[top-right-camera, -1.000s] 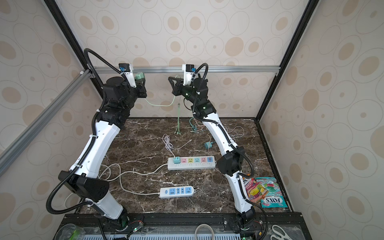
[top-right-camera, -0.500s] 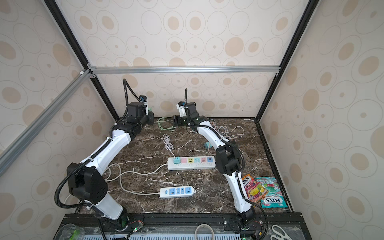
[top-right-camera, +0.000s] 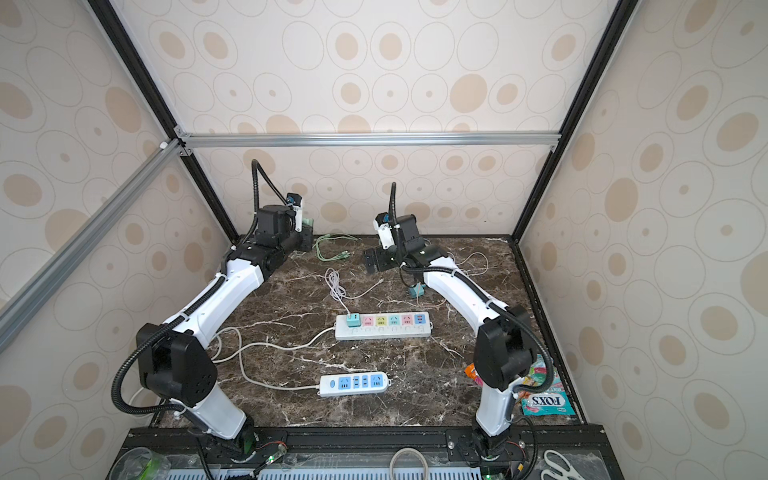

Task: Insert the plug

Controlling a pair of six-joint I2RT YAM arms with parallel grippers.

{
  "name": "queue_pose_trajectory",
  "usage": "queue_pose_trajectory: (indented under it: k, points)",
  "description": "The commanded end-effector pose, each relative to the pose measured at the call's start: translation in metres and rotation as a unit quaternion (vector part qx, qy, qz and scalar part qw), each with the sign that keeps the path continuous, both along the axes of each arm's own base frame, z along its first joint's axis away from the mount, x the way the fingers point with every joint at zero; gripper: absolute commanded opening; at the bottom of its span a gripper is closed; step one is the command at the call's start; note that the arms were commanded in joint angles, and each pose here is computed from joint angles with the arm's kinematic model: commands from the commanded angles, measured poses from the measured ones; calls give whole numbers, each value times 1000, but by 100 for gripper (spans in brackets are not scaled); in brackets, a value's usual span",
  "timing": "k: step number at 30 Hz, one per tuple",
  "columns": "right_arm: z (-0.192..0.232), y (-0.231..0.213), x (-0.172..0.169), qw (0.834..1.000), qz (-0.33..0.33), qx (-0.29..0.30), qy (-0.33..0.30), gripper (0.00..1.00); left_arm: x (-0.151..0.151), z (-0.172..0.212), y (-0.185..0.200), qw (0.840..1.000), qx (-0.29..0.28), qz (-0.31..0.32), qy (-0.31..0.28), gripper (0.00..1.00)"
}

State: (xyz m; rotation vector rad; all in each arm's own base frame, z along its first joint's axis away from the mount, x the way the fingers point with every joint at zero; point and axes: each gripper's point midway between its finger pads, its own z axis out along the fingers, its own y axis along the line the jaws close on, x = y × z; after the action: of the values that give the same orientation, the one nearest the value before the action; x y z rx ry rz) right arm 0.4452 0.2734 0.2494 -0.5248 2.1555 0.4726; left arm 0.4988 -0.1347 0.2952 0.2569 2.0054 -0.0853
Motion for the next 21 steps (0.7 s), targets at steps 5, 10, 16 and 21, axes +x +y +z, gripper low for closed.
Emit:
queue_pose_trajectory:
  k: [5, 10, 16, 21]
  points:
    - [11, -45, -19, 994, -40, -53, -85, 100, -10, -29, -51, 986, 69, -148, 25, 0]
    - [25, -70, -29, 986, -70, -70, -132, 100, -18, -45, -82, 968, 117, -220, 24, 0]
    - [31, -85, -38, 981, -84, -79, -158, 100, -32, -66, -121, 941, 143, -304, 43, 0]
    - [27, -90, -42, 980, -85, -87, -159, 100, -49, -87, -145, 909, 174, -372, 70, 0]
